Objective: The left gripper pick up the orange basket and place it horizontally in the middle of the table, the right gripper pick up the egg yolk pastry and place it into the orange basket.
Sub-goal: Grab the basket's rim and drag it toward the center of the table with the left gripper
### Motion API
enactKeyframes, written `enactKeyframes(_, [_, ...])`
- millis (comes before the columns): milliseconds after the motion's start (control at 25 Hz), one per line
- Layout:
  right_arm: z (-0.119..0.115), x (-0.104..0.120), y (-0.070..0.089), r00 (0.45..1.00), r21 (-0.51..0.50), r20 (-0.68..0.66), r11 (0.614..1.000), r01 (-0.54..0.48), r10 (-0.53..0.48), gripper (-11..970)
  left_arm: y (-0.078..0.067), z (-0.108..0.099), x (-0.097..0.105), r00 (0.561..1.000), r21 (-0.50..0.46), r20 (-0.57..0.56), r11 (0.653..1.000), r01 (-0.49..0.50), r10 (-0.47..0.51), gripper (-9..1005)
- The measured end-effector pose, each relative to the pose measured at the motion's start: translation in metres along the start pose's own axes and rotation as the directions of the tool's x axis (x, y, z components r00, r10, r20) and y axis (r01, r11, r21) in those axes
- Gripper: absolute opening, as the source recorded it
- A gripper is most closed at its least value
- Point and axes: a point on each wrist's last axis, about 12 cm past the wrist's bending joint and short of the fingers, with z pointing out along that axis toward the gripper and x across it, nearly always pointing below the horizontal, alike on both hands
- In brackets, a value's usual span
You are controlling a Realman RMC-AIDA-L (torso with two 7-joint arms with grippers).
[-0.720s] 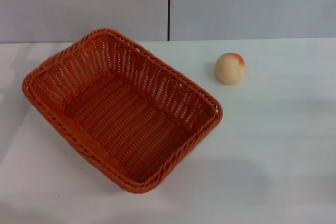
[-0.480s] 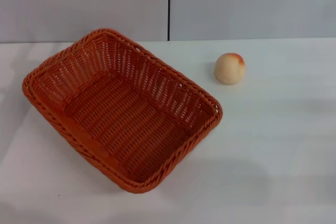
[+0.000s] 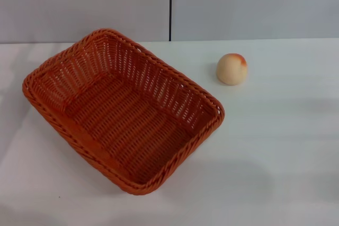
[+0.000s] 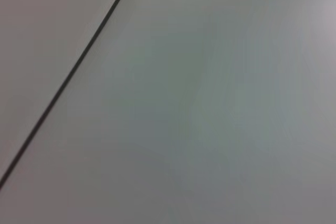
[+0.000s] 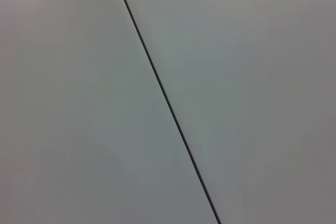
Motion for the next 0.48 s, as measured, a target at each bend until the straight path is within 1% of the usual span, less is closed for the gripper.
enactKeyframes(120, [0.001,0.001,0.001,1.000,-0.003,-0.003,1.000,-0.002,0.002,592,0.003,0.006,-0.003,0.999,0.035,-0.038,0.999,-0.010,0.011,689])
enactKeyframes(160, [0.001,0.001,0.001,1.000,-0.003,-0.005,1.000,-0.002,0.002,592,0.005,0.010,-0.005,0.998,0.059,-0.063,0.998,-0.014,0.018,688])
enactKeyframes(200, [0.002,0.003,0.002,1.000,-0.003,-0.013,1.000,-0.005,0.005,592,0.008,0.021,-0.008,0.992,0.115,-0.121,0.993,-0.023,0.037,688])
enactKeyframes(240, [0.002,0.003,0.002,1.000,-0.001,-0.019,1.000,-0.006,0.006,592,0.008,0.021,-0.008,0.992,0.115,-0.121,0.993,-0.023,0.037,688])
enactKeyframes(280, [0.002,0.003,0.002,1.000,-0.001,-0.019,1.000,-0.006,0.006,592,0.009,0.029,-0.011,0.986,0.152,-0.156,0.988,-0.030,0.054,687])
enactKeyframes(320, [0.002,0.005,0.002,1.000,0.003,-0.027,1.000,-0.007,0.007,592,0.010,0.045,-0.017,0.969,0.229,-0.226,0.972,-0.045,0.098,687])
enactKeyframes(360, [0.002,0.005,0.002,1.000,0.003,-0.027,1.000,-0.007,0.007,591,0.010,0.045,-0.017,0.969,0.229,-0.226,0.972,-0.045,0.098,686])
enactKeyframes(480, [0.001,0.005,0.001,1.000,0.011,-0.030,1.000,-0.007,0.008,591,0.011,0.068,-0.026,0.928,0.317,-0.344,0.948,-0.029,0.143,685])
